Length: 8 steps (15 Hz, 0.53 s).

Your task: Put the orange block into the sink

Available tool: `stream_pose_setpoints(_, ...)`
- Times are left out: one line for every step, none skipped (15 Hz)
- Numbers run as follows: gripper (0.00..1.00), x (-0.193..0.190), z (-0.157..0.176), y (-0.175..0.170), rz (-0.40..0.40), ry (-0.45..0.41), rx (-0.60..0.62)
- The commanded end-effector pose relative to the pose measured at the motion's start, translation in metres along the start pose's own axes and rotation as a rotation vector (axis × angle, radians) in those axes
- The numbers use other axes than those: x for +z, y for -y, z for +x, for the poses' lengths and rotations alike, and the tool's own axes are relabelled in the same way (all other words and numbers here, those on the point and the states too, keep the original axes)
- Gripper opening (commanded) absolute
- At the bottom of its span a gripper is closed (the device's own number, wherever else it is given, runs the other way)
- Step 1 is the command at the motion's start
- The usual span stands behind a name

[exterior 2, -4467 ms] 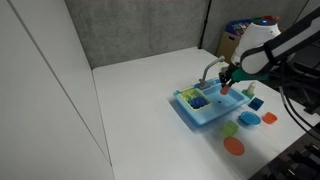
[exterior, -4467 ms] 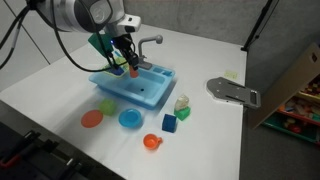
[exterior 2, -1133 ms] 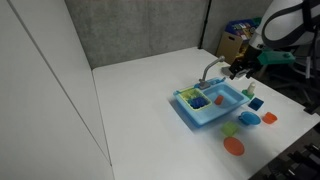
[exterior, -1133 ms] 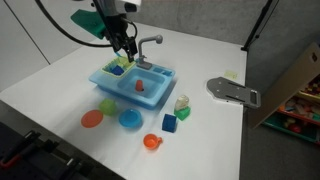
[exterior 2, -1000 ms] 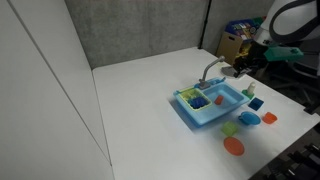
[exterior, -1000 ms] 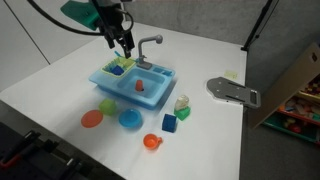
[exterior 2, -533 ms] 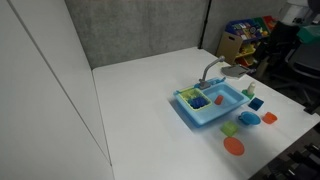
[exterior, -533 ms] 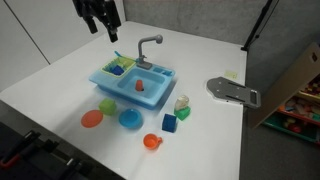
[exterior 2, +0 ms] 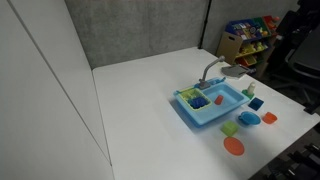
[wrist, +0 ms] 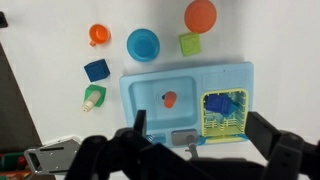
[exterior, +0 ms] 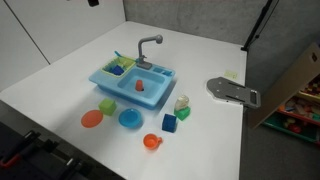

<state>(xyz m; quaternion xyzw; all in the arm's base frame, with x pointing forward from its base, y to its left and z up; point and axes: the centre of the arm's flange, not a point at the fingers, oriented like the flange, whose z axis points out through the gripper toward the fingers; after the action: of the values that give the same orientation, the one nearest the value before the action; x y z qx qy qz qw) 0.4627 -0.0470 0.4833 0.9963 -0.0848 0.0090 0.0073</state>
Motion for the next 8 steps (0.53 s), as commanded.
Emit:
stream_pose_setpoints(1.00, -0.046, 0.006, 0.003, -0.007, 0.012, -0.034)
stream_pose_setpoints(1.00, -0.053, 0.007, 0.005, -0.005, 0.017, -0.037)
stream_pose_setpoints(1.00, -0.058, 0.007, 0.006, 0.000, 0.025, -0.045)
stream_pose_setpoints(1.00, -0.053, 0.006, 0.006, 0.014, 0.036, -0.065)
stream_pose_setpoints(1.00, -0.046, 0.000, 0.006, -0.001, 0.013, -0.030)
stream_pose_setpoints(1.00, -0.047, 0.000, 0.006, 0.001, 0.016, -0.039)
stream_pose_setpoints(1.00, -0.047, 0.000, 0.006, 0.001, 0.017, -0.044)
stream_pose_setpoints(1.00, -0.046, 0.001, 0.006, 0.001, 0.020, -0.045)
